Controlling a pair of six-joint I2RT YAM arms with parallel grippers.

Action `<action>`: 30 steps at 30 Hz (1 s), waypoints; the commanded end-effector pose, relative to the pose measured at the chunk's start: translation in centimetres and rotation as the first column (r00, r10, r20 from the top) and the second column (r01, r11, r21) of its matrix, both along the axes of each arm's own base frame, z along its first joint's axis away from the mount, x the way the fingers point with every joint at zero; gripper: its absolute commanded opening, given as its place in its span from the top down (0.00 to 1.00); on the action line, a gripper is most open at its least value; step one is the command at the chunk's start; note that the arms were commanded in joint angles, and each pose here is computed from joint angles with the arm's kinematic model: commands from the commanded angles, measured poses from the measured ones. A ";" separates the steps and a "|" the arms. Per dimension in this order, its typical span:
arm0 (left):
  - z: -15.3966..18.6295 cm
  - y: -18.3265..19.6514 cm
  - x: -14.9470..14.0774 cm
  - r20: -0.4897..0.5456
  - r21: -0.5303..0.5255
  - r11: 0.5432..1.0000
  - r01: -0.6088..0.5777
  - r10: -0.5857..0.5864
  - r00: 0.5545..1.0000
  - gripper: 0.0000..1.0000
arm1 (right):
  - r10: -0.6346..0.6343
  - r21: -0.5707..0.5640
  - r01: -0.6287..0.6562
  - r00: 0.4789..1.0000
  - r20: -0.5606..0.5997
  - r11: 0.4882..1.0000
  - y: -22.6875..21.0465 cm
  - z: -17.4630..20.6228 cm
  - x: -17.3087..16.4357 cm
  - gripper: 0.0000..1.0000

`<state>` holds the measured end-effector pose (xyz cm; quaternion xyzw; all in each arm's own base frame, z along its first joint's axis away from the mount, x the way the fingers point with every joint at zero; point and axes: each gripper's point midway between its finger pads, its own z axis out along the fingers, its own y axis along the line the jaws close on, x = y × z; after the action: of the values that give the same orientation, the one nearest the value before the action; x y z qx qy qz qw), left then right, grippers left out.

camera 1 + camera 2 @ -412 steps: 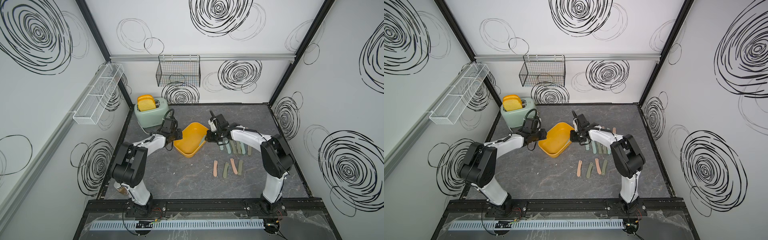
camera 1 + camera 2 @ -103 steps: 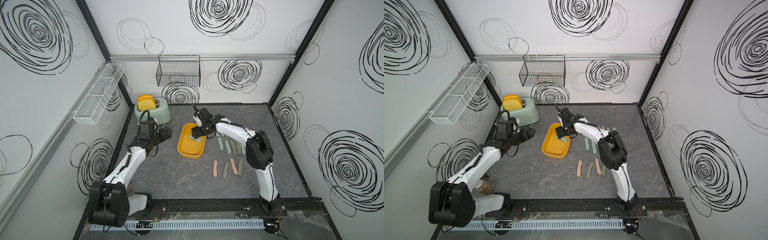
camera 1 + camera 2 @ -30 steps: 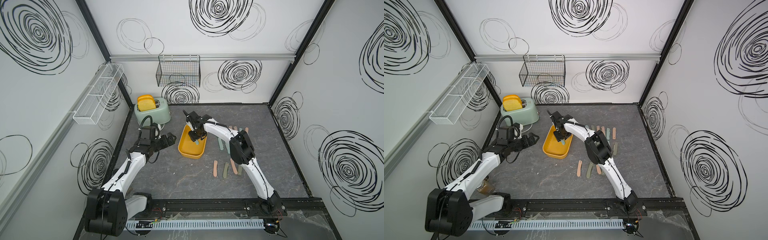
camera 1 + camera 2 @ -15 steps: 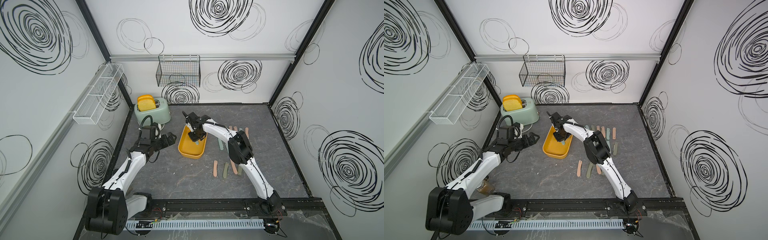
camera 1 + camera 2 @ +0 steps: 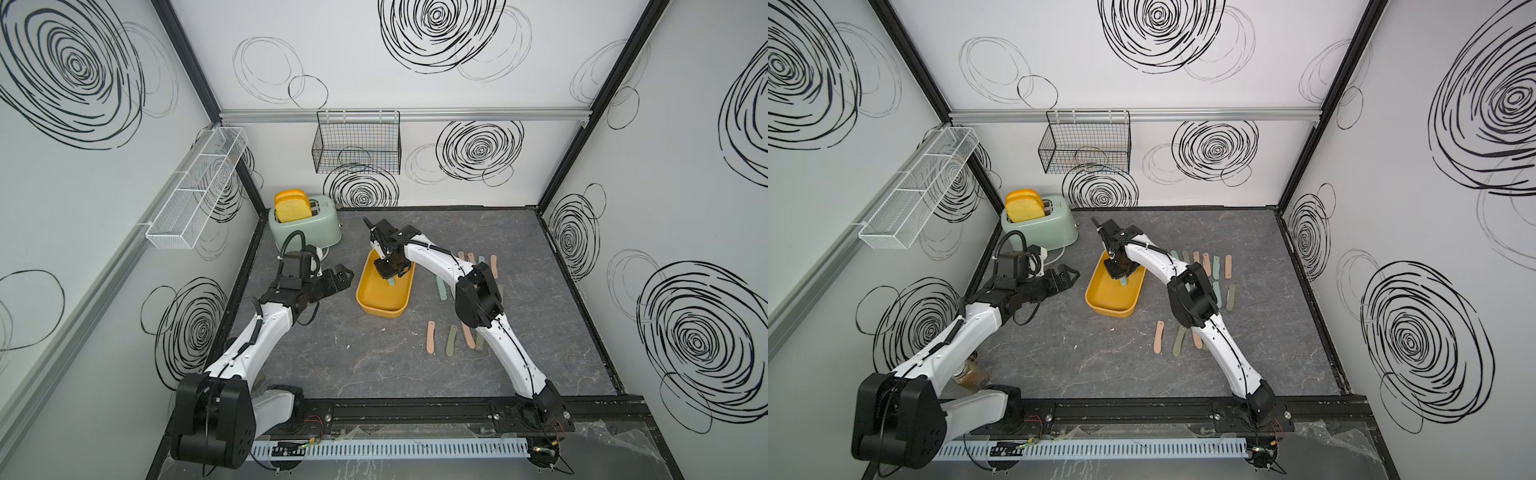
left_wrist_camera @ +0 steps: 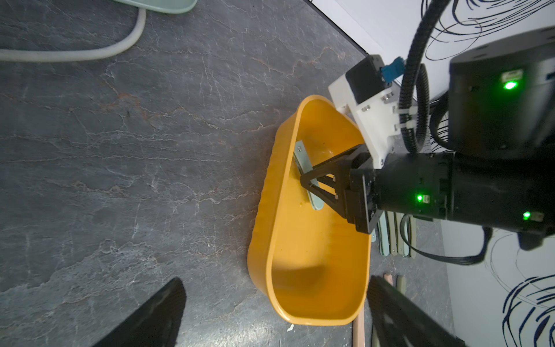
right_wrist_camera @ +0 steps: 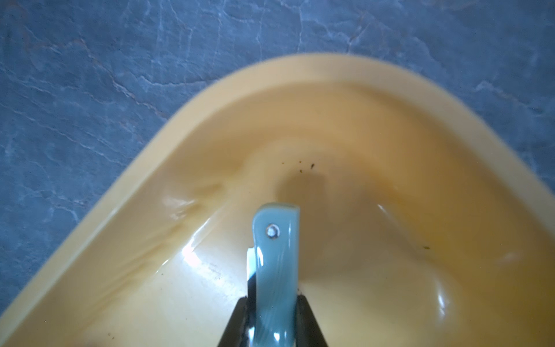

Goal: Take the fruit knife out of the storage box
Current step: Pick up the fruit knife from the storage box, then place the fruit knife at the center of the board.

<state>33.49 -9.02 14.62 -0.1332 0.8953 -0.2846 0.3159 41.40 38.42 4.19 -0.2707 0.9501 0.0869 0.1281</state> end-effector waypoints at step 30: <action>1.8 -7.0 -0.3 0.077 0.049 0.983 0.176 -0.179 0.981 0.02 | -0.335 0.104 0.347 0.934 -0.124 0.932 -12.9 1.1 -5.3 0.88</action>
<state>32.41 -15.91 14.65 -0.0447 0.9047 -0.2994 0.2999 35.01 24.26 5.60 -0.0973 0.9847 0.1106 0.0934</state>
